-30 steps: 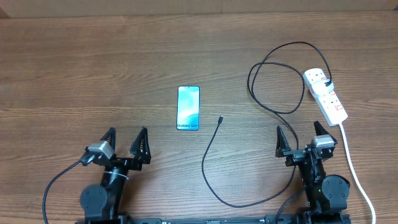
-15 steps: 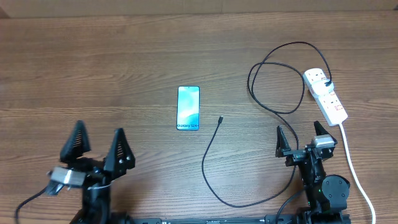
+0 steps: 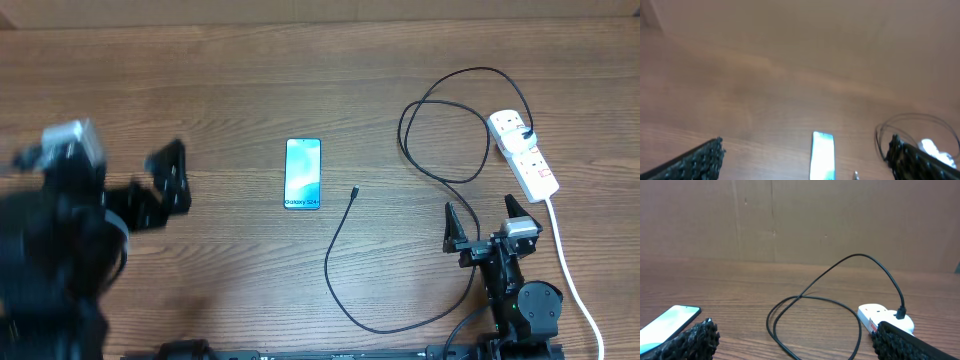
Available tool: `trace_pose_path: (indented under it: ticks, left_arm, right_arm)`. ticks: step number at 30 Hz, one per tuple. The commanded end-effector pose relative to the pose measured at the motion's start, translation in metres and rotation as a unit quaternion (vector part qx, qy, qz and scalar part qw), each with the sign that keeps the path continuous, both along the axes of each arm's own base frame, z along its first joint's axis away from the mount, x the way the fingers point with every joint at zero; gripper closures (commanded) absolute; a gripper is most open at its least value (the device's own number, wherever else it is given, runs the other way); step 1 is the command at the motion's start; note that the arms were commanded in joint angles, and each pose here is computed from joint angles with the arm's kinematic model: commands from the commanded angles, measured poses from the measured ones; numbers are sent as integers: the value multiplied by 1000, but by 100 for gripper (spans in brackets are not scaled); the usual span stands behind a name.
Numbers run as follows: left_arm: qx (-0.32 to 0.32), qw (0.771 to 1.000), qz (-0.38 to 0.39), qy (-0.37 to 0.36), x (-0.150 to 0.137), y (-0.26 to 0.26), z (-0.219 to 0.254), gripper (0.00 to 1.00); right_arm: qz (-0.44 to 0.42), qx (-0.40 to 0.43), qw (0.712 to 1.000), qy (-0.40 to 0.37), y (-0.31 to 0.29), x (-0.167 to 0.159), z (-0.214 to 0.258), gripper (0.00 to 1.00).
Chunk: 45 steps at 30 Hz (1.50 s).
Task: Plug charger to phone and switch on socket
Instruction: 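Raise the left arm and move the left gripper over the phone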
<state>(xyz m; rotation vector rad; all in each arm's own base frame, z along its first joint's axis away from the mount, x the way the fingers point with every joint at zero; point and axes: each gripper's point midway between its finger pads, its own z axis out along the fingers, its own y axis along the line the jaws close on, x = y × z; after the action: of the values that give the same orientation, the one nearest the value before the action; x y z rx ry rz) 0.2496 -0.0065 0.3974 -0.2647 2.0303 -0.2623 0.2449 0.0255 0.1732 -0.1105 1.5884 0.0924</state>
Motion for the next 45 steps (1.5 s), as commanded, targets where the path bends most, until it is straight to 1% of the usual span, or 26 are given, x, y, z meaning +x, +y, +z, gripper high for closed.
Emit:
trace_pose_path:
  ticks: [1, 3, 5, 7, 9, 13, 15, 20, 23, 25, 28, 31, 34, 38, 42, 45]
  left_arm:
    - [-31, 994, -99, 32, 24, -33, 9, 0]
    - [-58, 986, -146, 48, 36, -49, 9, 0]
    - [-80, 979, -170, 72, 49, -60, 5, 0]
    - [-91, 973, -180, 111, 57, -69, -7, 0]
    - [-83, 967, -180, 160, 63, -78, -23, 0]
    - [-37, 953, -141, 267, 72, -91, -65, 0]
    - [-14, 942, -134, 307, 75, -100, -82, 0]
    - [74, 911, -58, 402, 84, -97, -129, 0]
    - [90, 897, -69, 427, 92, -112, -153, 0]
    - [90, 892, -79, 437, 100, -125, -168, 0]
    - [58, 887, -90, 448, 113, -145, -187, 0]
    - [20, 867, -116, 485, 111, -165, -208, 0]
    - [13, 858, -119, 499, 119, -174, -228, 0]
    - [34, 844, -96, 527, 124, -173, -261, 0]
    - [83, 838, -85, 533, 131, -173, -290, 0]
    - [110, 832, -93, 535, 135, -176, -308, 0]
  right_arm:
    - [-3, 1, 1000, 0, -1, 0, -3, 0]
    - [-3, 1, 1000, 0, -1, 0, -3, 0]
    - [-3, 1, 1000, 0, -1, 0, -3, 0]
    - [-3, 1, 1000, 0, -1, 0, -3, 0]
    - [-3, 1, 1000, 0, -1, 0, -3, 0]
    - [-3, 1, 1000, 0, -1, 0, -3, 0]
    - [-3, 1, 1000, 0, -1, 0, -3, 0]
    - [-3, 1, 1000, 0, -1, 0, -3, 0]
    - [-3, 1, 1000, 0, -1, 0, -3, 0]
    - [-3, 1, 1000, 0, -1, 0, -3, 0]
    - [-3, 1, 1000, 0, -1, 0, -3, 0]
    - [-3, 1, 1000, 0, -1, 0, -3, 0]
    - [-3, 1, 1000, 0, -1, 0, -3, 0]
    - [-3, 1, 1000, 0, -1, 0, -3, 0]
    - [-3, 1, 1000, 0, -1, 0, -3, 0]
    - [-3, 1, 1000, 0, -1, 0, -3, 0]
